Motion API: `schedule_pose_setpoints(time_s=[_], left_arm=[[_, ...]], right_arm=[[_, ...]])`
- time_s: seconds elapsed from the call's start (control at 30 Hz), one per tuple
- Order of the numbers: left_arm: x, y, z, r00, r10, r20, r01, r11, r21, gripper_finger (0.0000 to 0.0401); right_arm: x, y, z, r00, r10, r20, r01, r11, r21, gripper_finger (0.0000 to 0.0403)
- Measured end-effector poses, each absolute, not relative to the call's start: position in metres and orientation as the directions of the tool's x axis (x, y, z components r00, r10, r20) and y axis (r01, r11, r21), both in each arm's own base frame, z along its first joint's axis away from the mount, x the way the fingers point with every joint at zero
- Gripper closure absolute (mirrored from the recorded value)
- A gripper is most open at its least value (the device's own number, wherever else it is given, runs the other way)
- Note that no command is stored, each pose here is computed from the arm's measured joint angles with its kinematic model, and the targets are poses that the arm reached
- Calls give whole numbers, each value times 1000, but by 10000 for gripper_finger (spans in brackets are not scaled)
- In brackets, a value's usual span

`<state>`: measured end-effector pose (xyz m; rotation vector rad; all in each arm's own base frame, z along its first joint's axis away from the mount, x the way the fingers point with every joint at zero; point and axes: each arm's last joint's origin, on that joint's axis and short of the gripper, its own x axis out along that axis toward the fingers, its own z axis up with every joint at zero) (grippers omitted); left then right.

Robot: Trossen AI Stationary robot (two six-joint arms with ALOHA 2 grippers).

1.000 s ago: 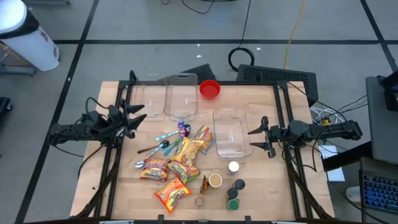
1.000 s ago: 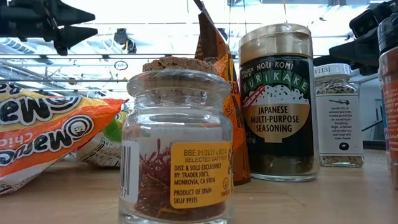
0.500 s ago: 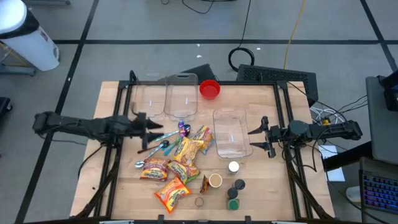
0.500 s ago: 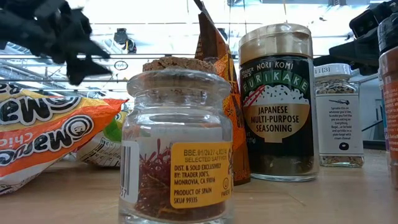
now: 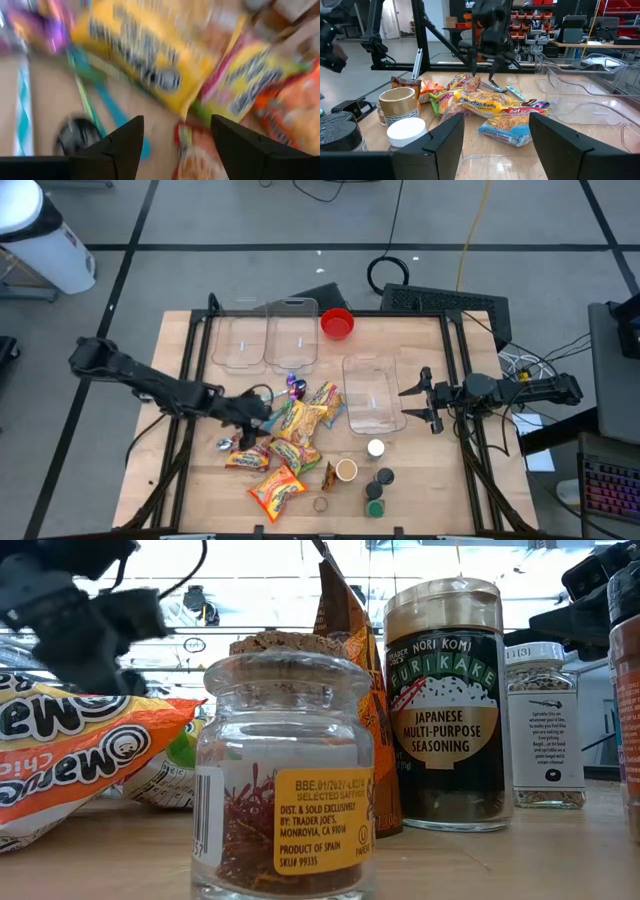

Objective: Pick & Place Food Item
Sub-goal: Put the bottom blue patterned spoon into the top left transparent bin

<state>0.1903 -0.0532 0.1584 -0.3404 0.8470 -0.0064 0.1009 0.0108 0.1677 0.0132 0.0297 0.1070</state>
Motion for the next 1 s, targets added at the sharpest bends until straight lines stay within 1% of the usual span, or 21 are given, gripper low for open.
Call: schedule_pose_setpoints(time_s=[0.13,0.27,0.33,0.53,0.6,0.8,0.9,1.0], left_arm=[[185,-57,146,567,-127,-814,-248,916,-316,162],[181,-56,142,525,-111,-844,-344,879,-330,162],[181,-55,142,523,-110,-845,-365,867,-339,162],[177,-55,148,534,-128,-836,-356,863,-360,162],[174,-53,148,521,-103,-847,-378,862,-337,162],[166,-46,141,443,56,-895,-523,827,-207,162],[168,-47,135,407,69,-911,-521,837,-169,162],[171,-48,130,395,79,-915,-515,844,-150,162]], right_arm=[[101,11,168,994,107,-29,-106,994,15,187],[101,11,168,994,107,-29,-107,994,15,187],[101,11,168,994,107,-29,-106,994,15,185],[101,11,168,994,107,-29,-106,994,15,186],[101,11,168,994,107,-29,-107,994,15,187],[101,11,168,994,107,-29,-106,994,15,184],[101,11,168,994,107,-29,-106,994,15,184],[101,11,168,994,107,-29,-106,994,15,186]])
